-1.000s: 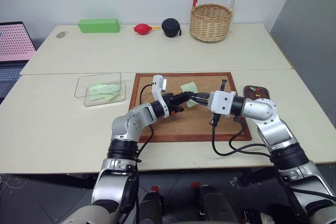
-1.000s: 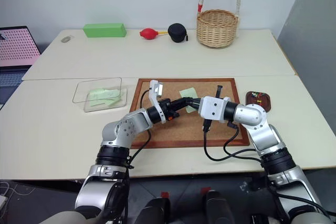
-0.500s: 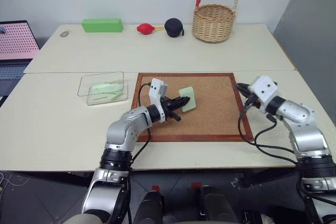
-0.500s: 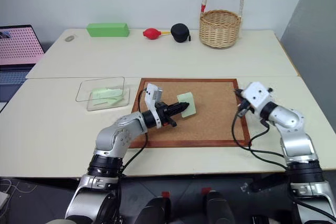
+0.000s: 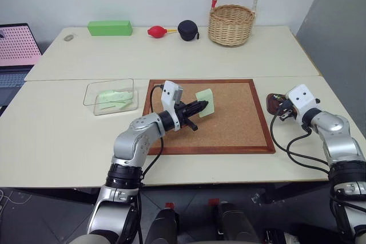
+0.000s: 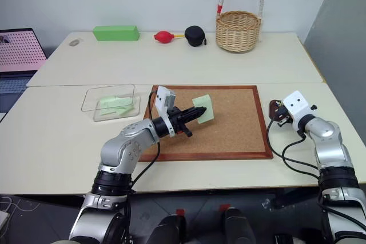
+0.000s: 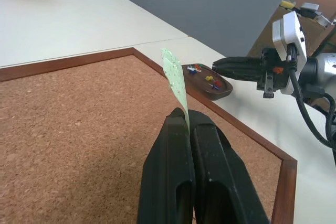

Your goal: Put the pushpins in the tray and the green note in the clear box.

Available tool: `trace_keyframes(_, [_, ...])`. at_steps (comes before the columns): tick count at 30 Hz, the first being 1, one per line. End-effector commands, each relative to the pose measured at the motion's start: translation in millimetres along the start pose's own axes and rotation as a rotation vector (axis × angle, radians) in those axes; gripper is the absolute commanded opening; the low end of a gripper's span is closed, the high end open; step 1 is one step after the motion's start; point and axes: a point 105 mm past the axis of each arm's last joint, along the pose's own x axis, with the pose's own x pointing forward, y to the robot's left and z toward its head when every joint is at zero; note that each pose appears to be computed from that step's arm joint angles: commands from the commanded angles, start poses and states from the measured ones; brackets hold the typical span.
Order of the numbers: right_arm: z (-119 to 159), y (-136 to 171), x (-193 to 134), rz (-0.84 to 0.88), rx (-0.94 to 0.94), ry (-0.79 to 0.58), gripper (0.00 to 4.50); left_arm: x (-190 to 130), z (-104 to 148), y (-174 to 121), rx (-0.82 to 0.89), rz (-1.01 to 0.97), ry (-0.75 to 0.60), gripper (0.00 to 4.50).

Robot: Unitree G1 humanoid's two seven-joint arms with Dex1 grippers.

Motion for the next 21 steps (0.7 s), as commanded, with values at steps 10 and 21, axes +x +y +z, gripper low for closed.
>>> trace_keyframes(10, [15, -20, 0, -0.065, -0.010, -0.037, 3.30, 0, 9, 0, 0.033, -0.002, -0.031, 0.00])
trace_keyframes(21, [9, -24, -3, -0.083, -0.001, -0.010, 4.45, 3, 10, 0, 0.038, -0.008, -0.036, 0.00])
